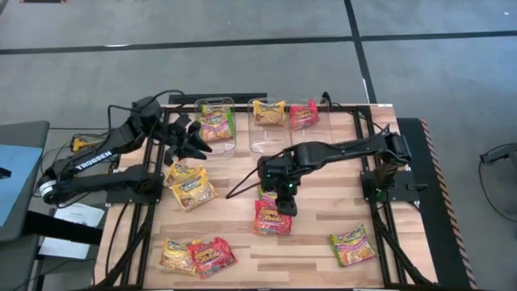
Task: Sort Maruchan noodles
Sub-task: Put the red noodle pack into the right transparent bin
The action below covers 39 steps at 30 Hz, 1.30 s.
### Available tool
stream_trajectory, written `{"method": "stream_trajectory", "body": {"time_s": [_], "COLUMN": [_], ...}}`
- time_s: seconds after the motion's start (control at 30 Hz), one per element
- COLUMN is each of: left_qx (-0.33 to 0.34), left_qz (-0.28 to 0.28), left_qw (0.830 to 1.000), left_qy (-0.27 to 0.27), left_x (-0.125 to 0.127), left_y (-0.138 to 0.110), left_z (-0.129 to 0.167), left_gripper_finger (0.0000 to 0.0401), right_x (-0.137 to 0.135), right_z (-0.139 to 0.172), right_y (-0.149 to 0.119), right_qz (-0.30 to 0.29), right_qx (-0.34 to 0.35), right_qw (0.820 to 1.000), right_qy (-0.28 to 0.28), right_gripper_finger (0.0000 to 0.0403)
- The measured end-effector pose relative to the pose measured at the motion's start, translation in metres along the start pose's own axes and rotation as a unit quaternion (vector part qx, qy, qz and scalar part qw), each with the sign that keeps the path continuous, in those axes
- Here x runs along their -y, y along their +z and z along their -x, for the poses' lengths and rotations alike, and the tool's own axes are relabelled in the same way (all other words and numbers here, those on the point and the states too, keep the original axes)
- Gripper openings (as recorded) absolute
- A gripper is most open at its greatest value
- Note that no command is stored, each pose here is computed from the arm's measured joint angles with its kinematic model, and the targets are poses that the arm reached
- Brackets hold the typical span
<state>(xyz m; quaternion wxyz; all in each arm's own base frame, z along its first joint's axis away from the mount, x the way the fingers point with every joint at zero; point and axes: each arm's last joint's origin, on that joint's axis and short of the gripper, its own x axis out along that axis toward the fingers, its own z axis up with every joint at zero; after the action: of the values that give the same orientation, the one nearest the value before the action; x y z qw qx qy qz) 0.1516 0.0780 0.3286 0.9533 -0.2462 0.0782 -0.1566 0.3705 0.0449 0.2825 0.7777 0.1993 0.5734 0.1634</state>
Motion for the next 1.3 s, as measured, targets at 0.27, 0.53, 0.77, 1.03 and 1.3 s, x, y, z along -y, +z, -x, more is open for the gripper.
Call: {"method": "stream_trajectory", "body": {"time_s": [0.27, 0.53, 0.77, 1.03, 1.3], "left_qx": [-0.005, -0.007, -0.011, -0.012, -0.012], "left_qz": [0.003, 0.006, 0.005, 0.006, 0.007], "left_qw": [1.000, 1.000, 1.000, 1.000, 1.000], "left_qy": [-0.004, -0.003, -0.001, -0.001, -0.001], "left_x": [0.001, 0.001, 0.000, 0.000, 0.000], "left_y": [-0.001, -0.002, -0.003, -0.003, -0.003], "left_z": [-0.002, -0.001, -0.001, -0.001, -0.001], "left_gripper_finger": [0.0176, 0.0176, 0.0176, 0.0176, 0.0176], "right_x": [0.012, 0.024, 0.032, 0.036, 0.038], "right_z": [-0.014, -0.046, -0.076, -0.091, -0.095], "right_y": [-0.001, 0.002, -0.002, -0.001, 0.000], "right_qz": [-0.013, -0.030, -0.046, -0.084, -0.107], "right_qx": [0.012, -0.024, -0.074, -0.080, -0.075], "right_qw": [0.998, 0.995, 0.990, 0.988, 0.985], "right_qy": [-0.061, -0.091, -0.107, -0.106, -0.114], "right_gripper_finger": [0.0209, 0.0244, 0.0244, 0.0244, 0.0187]}}
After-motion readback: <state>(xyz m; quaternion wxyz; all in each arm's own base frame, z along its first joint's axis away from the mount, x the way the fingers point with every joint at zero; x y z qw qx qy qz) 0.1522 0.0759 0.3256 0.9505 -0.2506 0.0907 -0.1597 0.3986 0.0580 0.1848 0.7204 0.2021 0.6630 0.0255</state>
